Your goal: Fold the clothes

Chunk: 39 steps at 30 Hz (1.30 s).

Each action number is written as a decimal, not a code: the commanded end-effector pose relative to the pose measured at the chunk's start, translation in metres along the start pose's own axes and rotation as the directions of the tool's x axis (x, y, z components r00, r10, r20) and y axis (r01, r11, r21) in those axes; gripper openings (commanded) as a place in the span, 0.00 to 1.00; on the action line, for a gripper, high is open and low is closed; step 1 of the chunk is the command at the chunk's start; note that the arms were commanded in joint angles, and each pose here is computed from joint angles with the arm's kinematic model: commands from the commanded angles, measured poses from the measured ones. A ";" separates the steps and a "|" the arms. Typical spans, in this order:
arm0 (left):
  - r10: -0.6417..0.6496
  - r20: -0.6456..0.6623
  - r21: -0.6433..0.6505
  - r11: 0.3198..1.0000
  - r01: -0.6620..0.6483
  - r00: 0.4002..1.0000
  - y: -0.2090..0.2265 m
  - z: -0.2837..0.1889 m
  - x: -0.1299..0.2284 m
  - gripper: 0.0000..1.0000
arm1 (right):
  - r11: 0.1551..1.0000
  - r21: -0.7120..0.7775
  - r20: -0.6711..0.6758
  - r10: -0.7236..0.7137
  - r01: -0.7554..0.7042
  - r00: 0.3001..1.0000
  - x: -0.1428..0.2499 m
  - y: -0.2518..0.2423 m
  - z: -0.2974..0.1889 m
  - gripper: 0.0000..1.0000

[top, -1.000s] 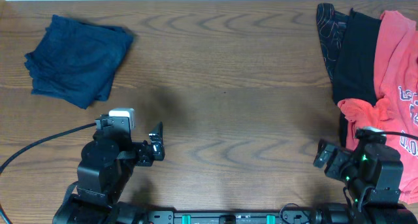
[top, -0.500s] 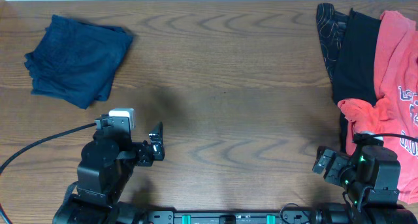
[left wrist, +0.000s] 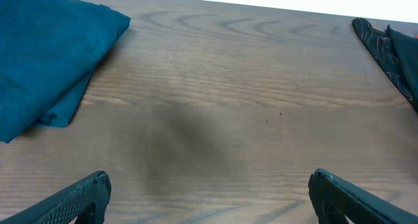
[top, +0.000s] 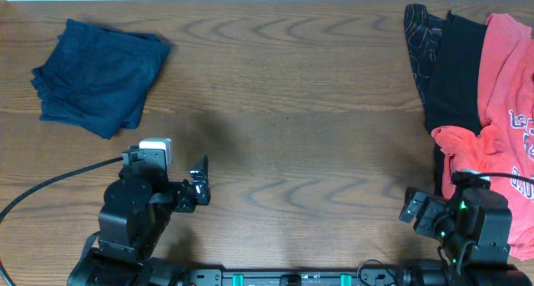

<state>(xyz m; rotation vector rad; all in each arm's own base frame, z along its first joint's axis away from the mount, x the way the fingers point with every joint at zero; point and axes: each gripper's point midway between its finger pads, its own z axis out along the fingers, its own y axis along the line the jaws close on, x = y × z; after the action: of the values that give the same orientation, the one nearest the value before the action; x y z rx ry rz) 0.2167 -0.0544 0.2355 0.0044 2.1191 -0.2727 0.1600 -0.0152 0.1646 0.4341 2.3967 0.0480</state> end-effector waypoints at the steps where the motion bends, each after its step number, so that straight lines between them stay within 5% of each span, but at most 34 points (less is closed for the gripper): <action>1: -0.003 -0.001 -0.014 1.000 0.003 1.000 0.002 0.001 0.002 0.98 | 0.998 0.062 0.042 0.003 -0.006 0.999 0.003 -0.013 0.000 0.99; 25: -0.003 -0.001 -0.014 1.000 0.003 1.000 0.002 0.001 0.002 0.98 | 0.999 0.031 0.264 -0.038 0.030 0.964 0.010 -0.019 0.016 0.99; 39: -0.003 -0.001 -0.014 1.000 0.003 1.000 0.002 0.001 0.002 0.98 | 0.935 0.034 0.767 -0.251 0.354 0.590 -0.079 0.038 0.015 0.99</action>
<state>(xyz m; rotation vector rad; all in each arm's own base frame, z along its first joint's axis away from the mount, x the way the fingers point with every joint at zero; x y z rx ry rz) 0.2165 -0.0544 0.2349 0.0045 2.1213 -0.2722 0.2338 -0.0130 0.2090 0.0619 1.5972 -0.0757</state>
